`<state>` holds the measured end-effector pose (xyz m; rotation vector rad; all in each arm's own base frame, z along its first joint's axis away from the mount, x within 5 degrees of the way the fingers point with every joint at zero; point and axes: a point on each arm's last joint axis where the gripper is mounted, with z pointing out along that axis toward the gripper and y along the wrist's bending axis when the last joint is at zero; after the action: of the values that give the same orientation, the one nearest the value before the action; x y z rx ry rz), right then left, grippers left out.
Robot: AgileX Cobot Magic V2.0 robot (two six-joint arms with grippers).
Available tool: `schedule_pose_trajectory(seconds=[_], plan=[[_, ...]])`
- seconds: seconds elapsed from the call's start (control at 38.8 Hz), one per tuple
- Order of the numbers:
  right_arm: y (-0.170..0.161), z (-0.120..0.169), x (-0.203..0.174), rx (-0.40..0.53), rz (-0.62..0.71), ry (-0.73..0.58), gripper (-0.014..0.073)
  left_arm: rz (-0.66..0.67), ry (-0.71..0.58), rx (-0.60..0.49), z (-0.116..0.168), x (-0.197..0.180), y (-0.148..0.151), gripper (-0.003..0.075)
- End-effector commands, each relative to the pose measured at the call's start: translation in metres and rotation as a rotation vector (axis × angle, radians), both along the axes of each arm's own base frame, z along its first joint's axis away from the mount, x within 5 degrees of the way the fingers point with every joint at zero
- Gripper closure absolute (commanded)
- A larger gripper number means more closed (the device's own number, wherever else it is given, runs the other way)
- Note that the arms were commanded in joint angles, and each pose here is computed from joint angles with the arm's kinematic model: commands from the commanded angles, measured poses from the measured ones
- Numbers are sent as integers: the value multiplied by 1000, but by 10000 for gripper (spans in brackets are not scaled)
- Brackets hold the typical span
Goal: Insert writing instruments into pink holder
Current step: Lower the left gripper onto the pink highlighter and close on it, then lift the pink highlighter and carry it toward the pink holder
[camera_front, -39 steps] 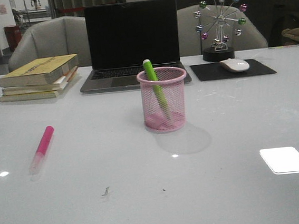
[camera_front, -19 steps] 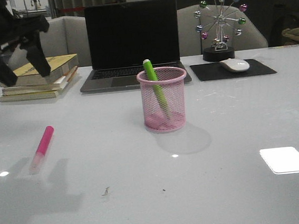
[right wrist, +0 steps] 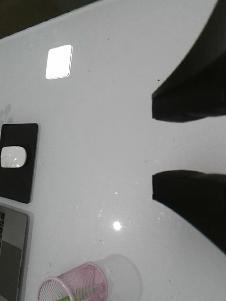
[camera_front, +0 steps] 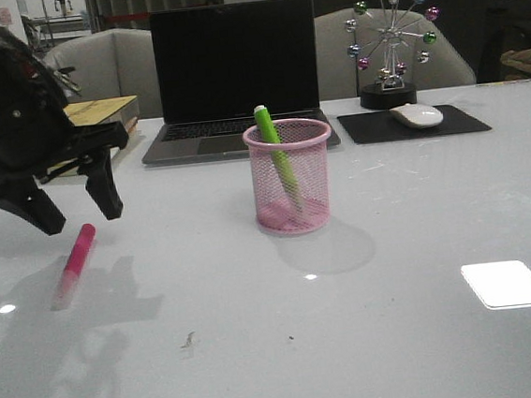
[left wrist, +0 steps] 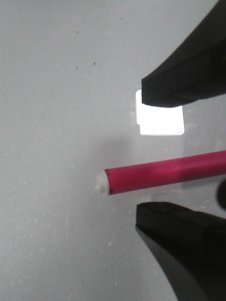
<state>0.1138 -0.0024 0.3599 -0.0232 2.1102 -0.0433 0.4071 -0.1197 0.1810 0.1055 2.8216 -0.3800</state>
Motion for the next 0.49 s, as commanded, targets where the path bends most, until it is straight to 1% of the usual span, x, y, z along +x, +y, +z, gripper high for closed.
schedule_pose_trajectory(seconds=[0.0,0.18,0.28,0.46], plan=[[-2,14,1,-28,-5,-91,212,-3,-99,-28,28,3,-6,230],[-3,14,1,-41,-8,-90,212,-27,-91,22,20,5,-4,230],[-3,14,1,-45,-9,-90,212,-32,-71,33,13,5,-3,235],[-3,14,1,-52,-11,-89,212,-45,6,51,-3,3,-3,283]])
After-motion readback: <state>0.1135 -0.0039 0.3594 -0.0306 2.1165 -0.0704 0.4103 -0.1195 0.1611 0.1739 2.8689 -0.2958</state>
